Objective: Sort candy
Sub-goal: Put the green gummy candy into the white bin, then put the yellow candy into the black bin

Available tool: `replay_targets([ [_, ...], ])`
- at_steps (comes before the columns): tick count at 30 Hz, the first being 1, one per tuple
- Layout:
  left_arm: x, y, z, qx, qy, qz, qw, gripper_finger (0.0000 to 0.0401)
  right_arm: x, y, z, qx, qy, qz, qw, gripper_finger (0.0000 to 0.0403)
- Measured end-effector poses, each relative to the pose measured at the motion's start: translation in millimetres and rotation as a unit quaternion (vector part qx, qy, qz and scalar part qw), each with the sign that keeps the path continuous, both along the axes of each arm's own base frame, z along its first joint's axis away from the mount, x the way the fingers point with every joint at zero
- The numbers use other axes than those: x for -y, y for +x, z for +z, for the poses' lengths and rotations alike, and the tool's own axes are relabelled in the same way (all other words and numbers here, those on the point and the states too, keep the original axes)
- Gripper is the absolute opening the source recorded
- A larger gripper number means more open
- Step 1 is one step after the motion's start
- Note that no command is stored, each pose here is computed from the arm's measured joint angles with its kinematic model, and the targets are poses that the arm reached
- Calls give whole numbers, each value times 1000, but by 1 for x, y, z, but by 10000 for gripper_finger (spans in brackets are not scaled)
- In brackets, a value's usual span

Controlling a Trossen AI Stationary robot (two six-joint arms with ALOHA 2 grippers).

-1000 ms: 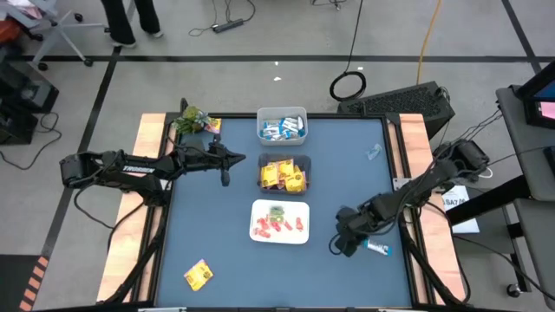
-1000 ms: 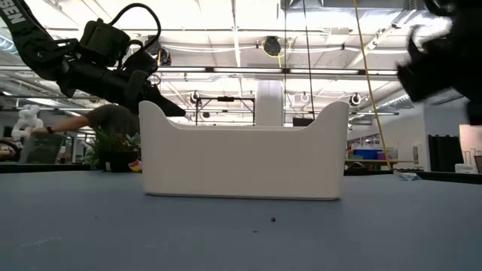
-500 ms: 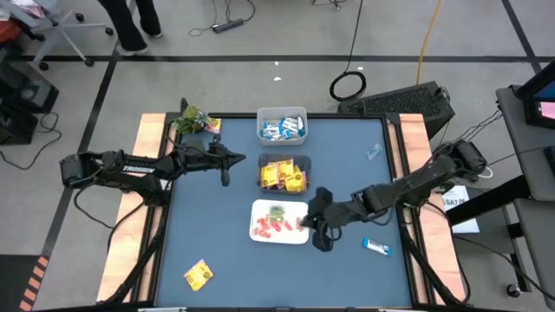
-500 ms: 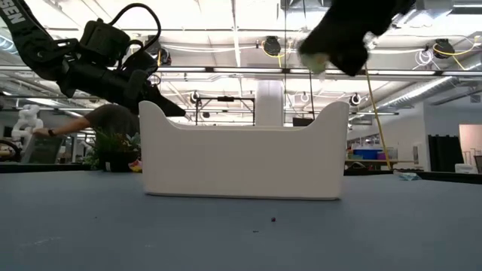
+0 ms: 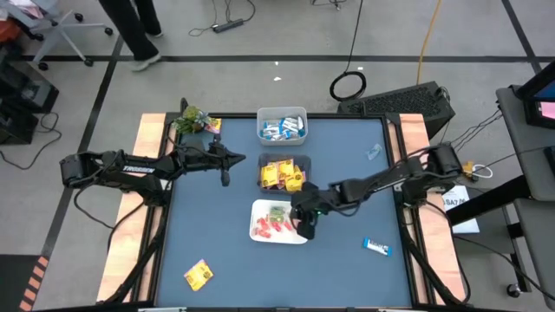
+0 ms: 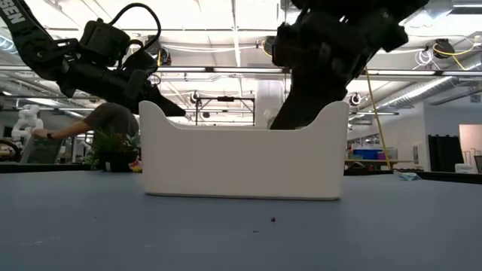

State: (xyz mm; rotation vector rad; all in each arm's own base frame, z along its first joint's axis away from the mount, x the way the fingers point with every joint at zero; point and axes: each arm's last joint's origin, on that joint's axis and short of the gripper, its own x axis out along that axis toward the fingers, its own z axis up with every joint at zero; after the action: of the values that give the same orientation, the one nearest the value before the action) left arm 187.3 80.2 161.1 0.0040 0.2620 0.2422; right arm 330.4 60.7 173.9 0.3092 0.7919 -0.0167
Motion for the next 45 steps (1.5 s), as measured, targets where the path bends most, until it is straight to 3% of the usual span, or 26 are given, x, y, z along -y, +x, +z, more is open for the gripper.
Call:
replay_targets([
  [8, 0, 0, 1, 3, 3, 0, 1000, 7, 0, 0, -1, -1, -2, 5, 1000, 109],
  [12, 1, 0, 3, 7, 8, -3, 1000, 7, 1, 1, 10, 12, -8, 8, 1000, 152],
  [15, 8, -2, 9, 10, 21, -23, 999, 7, 1, 1, 25, 24, -36, 27, 999, 162],
  [18, 19, -7, 17, 13, 32, -48, 998, 6, 0, -5, 41, 18, -80, 30, 996, 151],
  [21, 31, -11, 28, 0, 15, -72, 997, 6, 2, -14, 54, 11, -119, 26, 992, 116],
  [28, 69, -14, 58, -126, -29, -106, 986, 6, 8, -22, 53, -14, -169, 47, 984, 8],
  [34, 111, -22, 65, -250, -114, -162, 948, 6, 11, -33, 42, -24, -178, 37, 983, 2],
  [39, 147, -39, 44, -385, -198, -159, 887, 6, 10, -52, 40, -4, -190, -9, 982, 1],
  [41, 163, -45, 35, -432, -212, -164, 861, 6, 8, -59, 39, 6, -190, -22, 982, 1],
  [45, 198, -49, 22, -461, -218, -194, 838, 7, 4, -69, 38, 27, -186, -37, 982, 1],
])
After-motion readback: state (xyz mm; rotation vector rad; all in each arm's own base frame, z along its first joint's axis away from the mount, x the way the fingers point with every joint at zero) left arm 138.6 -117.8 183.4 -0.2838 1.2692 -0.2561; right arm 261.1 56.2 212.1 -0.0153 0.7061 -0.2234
